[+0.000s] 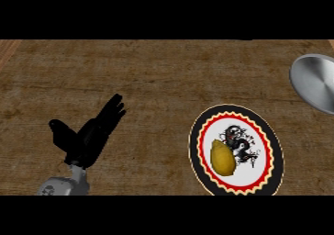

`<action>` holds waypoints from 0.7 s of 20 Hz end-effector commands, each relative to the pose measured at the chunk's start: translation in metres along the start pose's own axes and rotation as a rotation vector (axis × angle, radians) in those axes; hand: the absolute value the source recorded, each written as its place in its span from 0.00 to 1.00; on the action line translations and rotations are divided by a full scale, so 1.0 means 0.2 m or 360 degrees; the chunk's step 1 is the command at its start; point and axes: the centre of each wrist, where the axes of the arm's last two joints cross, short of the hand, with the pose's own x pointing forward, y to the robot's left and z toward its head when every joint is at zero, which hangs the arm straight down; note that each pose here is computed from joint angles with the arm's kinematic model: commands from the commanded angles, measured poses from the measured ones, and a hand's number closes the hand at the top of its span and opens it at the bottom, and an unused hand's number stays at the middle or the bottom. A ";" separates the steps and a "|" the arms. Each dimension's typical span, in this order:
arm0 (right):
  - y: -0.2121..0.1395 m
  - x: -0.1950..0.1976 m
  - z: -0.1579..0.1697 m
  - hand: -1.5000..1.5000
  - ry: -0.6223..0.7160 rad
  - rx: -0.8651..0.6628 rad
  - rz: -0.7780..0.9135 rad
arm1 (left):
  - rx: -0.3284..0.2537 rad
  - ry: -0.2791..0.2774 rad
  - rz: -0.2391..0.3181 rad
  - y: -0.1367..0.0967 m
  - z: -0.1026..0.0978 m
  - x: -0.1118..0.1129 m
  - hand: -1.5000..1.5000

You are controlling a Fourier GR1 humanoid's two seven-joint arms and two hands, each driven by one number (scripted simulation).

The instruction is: Pick the cupcake from the plate and place it in the pan

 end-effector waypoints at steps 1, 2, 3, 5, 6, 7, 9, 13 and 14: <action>-0.01 -0.18 -0.02 1.00 0.0247 0.0149 0.0134 | -0.0032 -0.0021 -0.0012 -0.05 -0.03 0.04 0.50; -0.03 -0.22 -0.04 0.00 0.0283 0.0295 0.0219 | -0.0017 -0.0011 -0.0004 -0.02 0.01 0.01 0.50; -0.02 -0.23 -0.03 0.00 0.0273 0.0331 0.0243 | -0.0031 -0.0017 -0.0011 -0.05 -0.02 -0.02 0.50; -0.02 -0.26 -0.01 0.00 0.0288 0.0409 0.0221 | -0.0034 -0.0016 -0.0026 -0.04 -0.04 0.01 0.50; -0.02 -0.28 -0.02 0.00 0.0273 0.0457 0.0243 | -0.0016 -0.0031 0.0000 -0.04 -0.05 0.05 0.50; -0.10 -0.24 -0.13 0.00 0.0275 0.0430 0.0148 | -0.0021 -0.0024 -0.0027 0.00 -0.02 0.02 0.50; 0.00 -0.22 -0.01 0.00 0.0282 0.0446 0.0048 | 0.0008 -0.0025 -0.0010 -0.02 -0.03 0.05 0.50; -0.01 -0.12 -0.03 0.00 0.0235 0.0279 -0.0326 | 0.0018 -0.0013 0.0013 -0.01 -0.01 0.03 0.50; -0.03 -0.14 -0.06 0.00 0.0226 0.0245 -0.0389 | 0.0006 -0.0003 0.0012 0.03 0.00 0.01 0.50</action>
